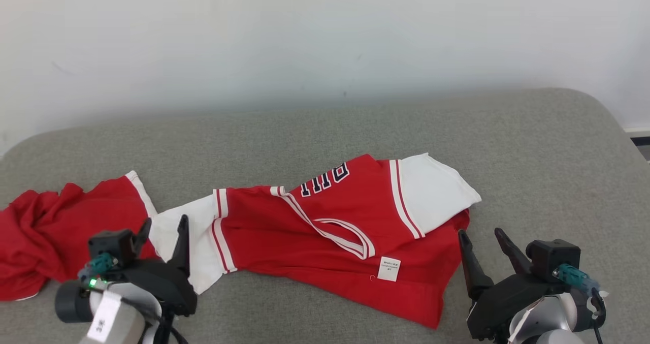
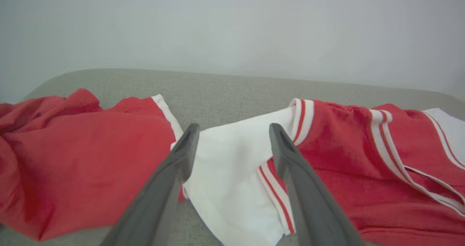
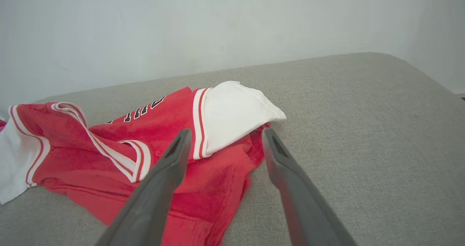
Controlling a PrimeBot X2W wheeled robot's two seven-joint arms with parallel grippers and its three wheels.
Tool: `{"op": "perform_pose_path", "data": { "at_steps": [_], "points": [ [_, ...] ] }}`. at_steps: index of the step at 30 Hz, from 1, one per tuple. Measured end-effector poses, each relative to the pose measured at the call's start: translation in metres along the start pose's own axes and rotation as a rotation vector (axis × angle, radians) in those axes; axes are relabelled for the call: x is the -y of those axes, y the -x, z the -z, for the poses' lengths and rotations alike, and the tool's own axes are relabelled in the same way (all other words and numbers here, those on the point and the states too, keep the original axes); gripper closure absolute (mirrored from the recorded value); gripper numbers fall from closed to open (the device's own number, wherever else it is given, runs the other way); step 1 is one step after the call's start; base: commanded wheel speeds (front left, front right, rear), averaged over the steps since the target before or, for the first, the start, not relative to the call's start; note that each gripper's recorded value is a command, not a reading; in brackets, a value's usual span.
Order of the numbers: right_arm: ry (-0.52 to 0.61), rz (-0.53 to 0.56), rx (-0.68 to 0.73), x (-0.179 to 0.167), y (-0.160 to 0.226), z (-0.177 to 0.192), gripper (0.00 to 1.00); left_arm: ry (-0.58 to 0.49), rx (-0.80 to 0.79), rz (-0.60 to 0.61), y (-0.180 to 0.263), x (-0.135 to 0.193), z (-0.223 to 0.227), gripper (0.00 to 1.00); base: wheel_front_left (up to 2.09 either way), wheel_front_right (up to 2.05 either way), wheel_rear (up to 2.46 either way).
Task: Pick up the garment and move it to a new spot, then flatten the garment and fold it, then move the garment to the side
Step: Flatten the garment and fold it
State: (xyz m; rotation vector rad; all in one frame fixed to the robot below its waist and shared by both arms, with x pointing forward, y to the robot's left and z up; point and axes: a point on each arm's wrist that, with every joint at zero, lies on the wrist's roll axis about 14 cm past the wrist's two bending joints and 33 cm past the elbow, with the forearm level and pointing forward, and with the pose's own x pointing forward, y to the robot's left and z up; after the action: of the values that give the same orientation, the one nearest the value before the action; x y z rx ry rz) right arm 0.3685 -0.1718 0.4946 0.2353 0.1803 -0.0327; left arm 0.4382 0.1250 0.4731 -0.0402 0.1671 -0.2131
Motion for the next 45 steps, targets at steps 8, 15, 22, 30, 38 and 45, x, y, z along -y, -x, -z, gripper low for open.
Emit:
{"op": "perform_pose_path", "data": {
  "at_steps": [8, 15, 22, 30, 38, 45],
  "points": [
    [-0.003, -0.018, 0.065, -0.006, 0.004, -0.014, 0.0, 0.004, 0.133, 0.066, 0.03, 0.017, -0.029, 0.0, 0.0, 0.0, 0.0],
    [-0.015, -0.027, 0.151, -0.008, 0.007, -0.032, 0.0, 0.06, 0.185, -0.033, 0.057, -0.015, -0.033, 0.0, 0.0, 0.0, 0.0],
    [-0.024, -0.031, 0.156, -0.005, 0.015, -0.025, 0.0, 0.112, 0.126, -0.149, 0.089, -0.04, 0.003, 0.0, 0.0, 0.0, 0.0],
    [-0.016, -0.036, 0.138, -0.002, 0.018, -0.016, 0.0, 0.054, 0.091, -0.136, 0.106, -0.038, 0.009, 0.0, 0.0, 0.0, 0.0],
    [-0.013, -0.055, 0.116, -0.006, 0.014, -0.009, 0.0, 0.035, 0.083, -0.105, 0.104, -0.029, 0.0, 0.0, 0.0, 0.0, 0.0],
    [-0.012, -0.055, 0.106, -0.006, 0.013, -0.006, 0.0, 0.021, 0.08, -0.103, 0.103, -0.026, -0.009, 0.0, 0.0, 0.0, 0.0]
  ]
}}
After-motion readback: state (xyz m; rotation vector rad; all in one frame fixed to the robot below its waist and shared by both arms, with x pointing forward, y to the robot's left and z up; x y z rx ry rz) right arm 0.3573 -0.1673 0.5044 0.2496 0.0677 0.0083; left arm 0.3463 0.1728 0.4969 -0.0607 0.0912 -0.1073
